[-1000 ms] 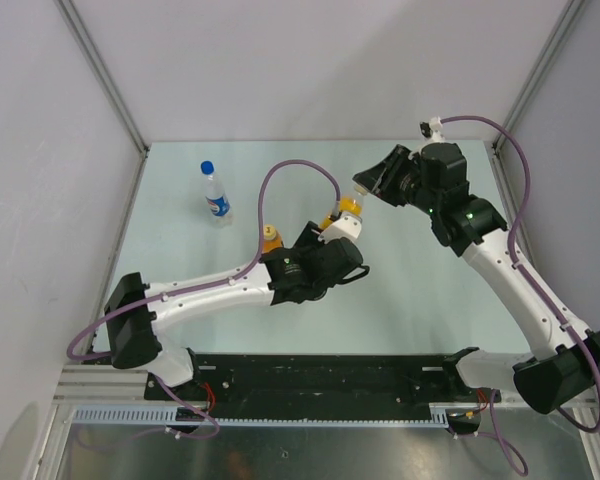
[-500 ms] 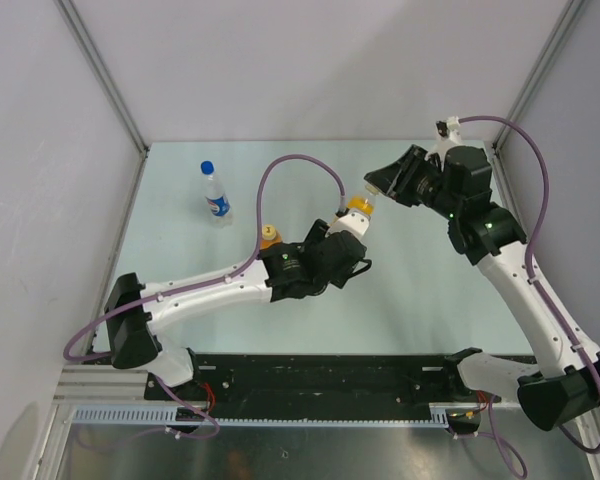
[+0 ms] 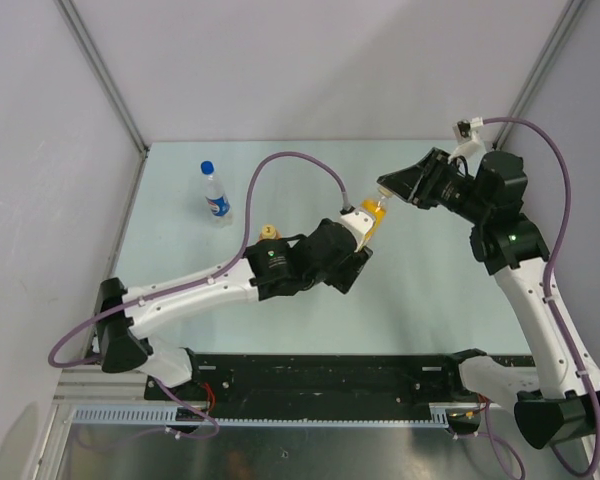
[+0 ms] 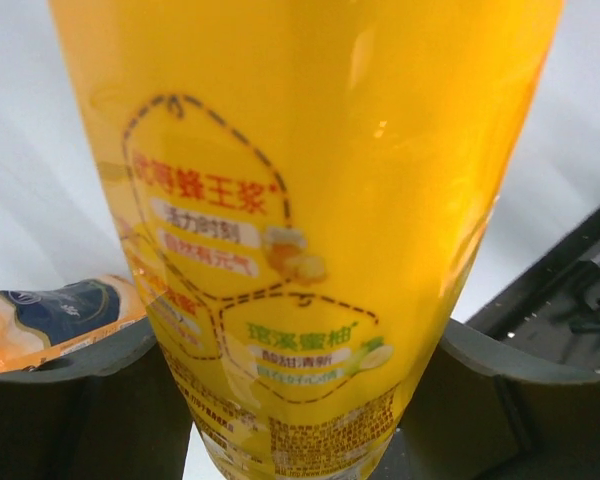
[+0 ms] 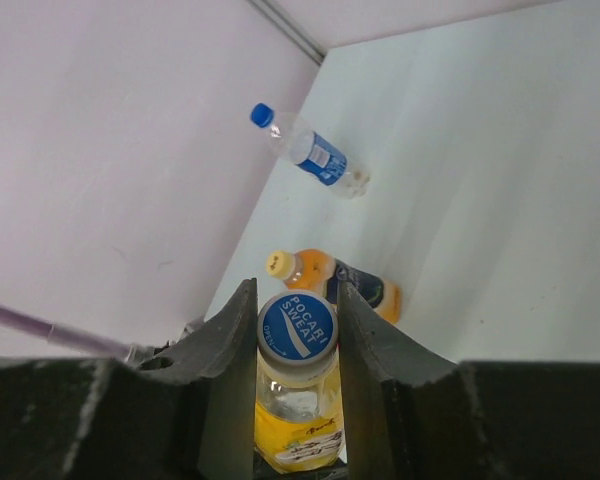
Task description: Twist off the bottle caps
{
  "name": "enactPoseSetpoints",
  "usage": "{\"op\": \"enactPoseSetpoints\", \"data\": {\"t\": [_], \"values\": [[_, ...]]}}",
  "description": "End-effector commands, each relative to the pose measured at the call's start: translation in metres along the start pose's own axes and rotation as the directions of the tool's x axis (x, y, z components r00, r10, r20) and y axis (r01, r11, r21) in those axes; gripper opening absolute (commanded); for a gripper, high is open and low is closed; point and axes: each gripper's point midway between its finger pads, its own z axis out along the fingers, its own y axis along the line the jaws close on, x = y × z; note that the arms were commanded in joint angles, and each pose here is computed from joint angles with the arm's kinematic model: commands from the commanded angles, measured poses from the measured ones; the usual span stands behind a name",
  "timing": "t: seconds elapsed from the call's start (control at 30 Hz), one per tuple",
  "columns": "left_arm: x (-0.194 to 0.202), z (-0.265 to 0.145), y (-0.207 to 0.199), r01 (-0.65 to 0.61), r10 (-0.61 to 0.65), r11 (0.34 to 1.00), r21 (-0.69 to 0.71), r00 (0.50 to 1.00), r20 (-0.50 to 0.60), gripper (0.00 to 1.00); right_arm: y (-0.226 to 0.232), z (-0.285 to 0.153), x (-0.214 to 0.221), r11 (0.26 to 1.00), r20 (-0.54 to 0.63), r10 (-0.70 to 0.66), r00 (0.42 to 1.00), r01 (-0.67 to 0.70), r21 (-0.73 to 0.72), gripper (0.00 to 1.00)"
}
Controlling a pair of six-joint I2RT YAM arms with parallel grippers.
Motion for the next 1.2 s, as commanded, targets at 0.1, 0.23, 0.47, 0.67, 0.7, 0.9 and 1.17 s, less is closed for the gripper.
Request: {"op": "enactPoseSetpoints", "data": {"t": [0.1,0.23,0.47,0.67,0.7,0.9,1.17], "values": [[-0.045,-0.053,-0.039,-0.093,0.027,0.945,0.313,0.978,0.208,0.23,0.038,-0.028,0.004,0.966,-0.004,-0.167,0.986,0.163,-0.198,0.0],[-0.05,-0.073,-0.06,-0.141,0.02,0.879,0.456,0.965,0.26,0.17,0.047,-0.036,0.008,0.947,-0.004,-0.205,0.979,0.197,-0.255,0.0],[-0.051,-0.114,-0.098,-0.232,-0.004,0.664,0.71,0.949,0.314,0.13,0.069,-0.052,0.016,0.883,0.002,-0.284,0.959,0.262,-0.389,0.0],[-0.045,-0.157,-0.118,-0.336,-0.011,0.438,0.834,0.926,0.378,0.11,0.092,-0.07,0.024,0.783,0.029,-0.369,0.929,0.327,-0.528,0.0],[-0.043,-0.164,-0.12,-0.354,-0.009,0.399,0.846,0.921,0.39,0.11,0.095,-0.074,0.027,0.763,0.03,-0.383,0.923,0.335,-0.552,0.0],[-0.036,-0.191,-0.127,-0.431,-0.015,0.255,0.865,0.893,0.45,0.1,0.116,-0.095,0.036,0.625,0.072,-0.482,0.873,0.401,-0.67,0.0],[-0.043,-0.189,-0.119,-0.44,-0.054,0.332,0.835,0.874,0.482,0.04,0.123,-0.111,0.047,0.528,0.123,-0.563,0.817,0.47,-0.708,0.0]]}}
